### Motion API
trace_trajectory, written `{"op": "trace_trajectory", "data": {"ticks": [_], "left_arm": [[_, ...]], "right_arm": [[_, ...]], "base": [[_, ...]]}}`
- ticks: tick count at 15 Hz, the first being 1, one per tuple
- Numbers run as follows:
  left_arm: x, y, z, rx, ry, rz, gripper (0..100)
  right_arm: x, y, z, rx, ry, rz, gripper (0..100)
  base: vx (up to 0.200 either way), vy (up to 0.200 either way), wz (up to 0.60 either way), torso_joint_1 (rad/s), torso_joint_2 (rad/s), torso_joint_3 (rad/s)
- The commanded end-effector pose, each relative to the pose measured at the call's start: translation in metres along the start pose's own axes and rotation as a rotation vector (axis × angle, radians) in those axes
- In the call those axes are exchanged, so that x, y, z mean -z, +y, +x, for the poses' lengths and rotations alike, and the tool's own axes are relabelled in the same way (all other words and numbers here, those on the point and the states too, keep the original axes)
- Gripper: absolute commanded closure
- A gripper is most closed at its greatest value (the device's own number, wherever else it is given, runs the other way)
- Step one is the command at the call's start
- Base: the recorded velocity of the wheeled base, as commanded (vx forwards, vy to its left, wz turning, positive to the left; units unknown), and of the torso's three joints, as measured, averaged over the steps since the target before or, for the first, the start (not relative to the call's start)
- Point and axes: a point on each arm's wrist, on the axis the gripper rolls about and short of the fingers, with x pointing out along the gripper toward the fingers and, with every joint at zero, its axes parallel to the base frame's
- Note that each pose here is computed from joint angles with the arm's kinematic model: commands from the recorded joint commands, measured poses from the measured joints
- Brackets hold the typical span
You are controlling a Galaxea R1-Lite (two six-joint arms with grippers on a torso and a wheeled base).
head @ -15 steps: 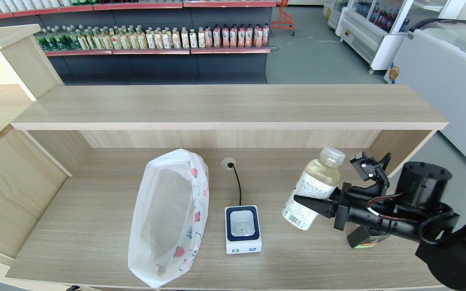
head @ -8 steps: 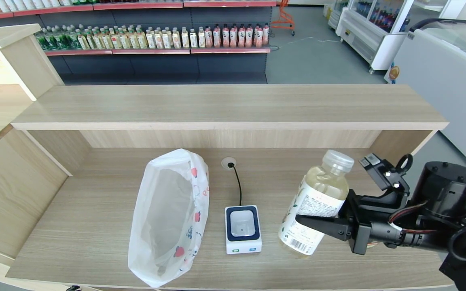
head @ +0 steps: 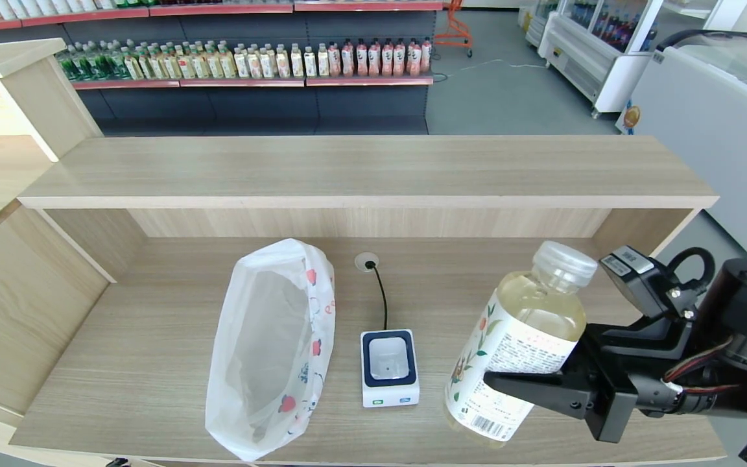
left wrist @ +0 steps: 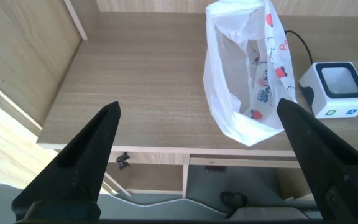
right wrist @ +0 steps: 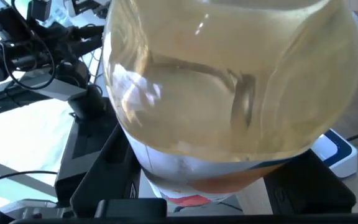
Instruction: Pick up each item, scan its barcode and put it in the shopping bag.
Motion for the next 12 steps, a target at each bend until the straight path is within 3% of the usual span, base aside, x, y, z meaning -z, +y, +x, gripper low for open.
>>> {"op": "trace_trajectory", "data": {"ticks": [1, 12], "left_arm": [[0.0000, 0.0000, 0.0000, 0.000, 0.000, 0.000, 0], [0.0000, 0.0000, 0.0000, 0.000, 0.000, 0.000, 0]], "right_arm": [[-0.0008, 0.0033, -0.0011, -0.005, -0.001, -0.002, 100], [0.0054, 0.0092, 0.0014, -0.025, 0.049, 0.062, 100]], "base": [[0.000, 0.000, 0.00, 0.000, 0.00, 0.000], [0.000, 0.000, 0.00, 0.000, 0.00, 0.000]]}}
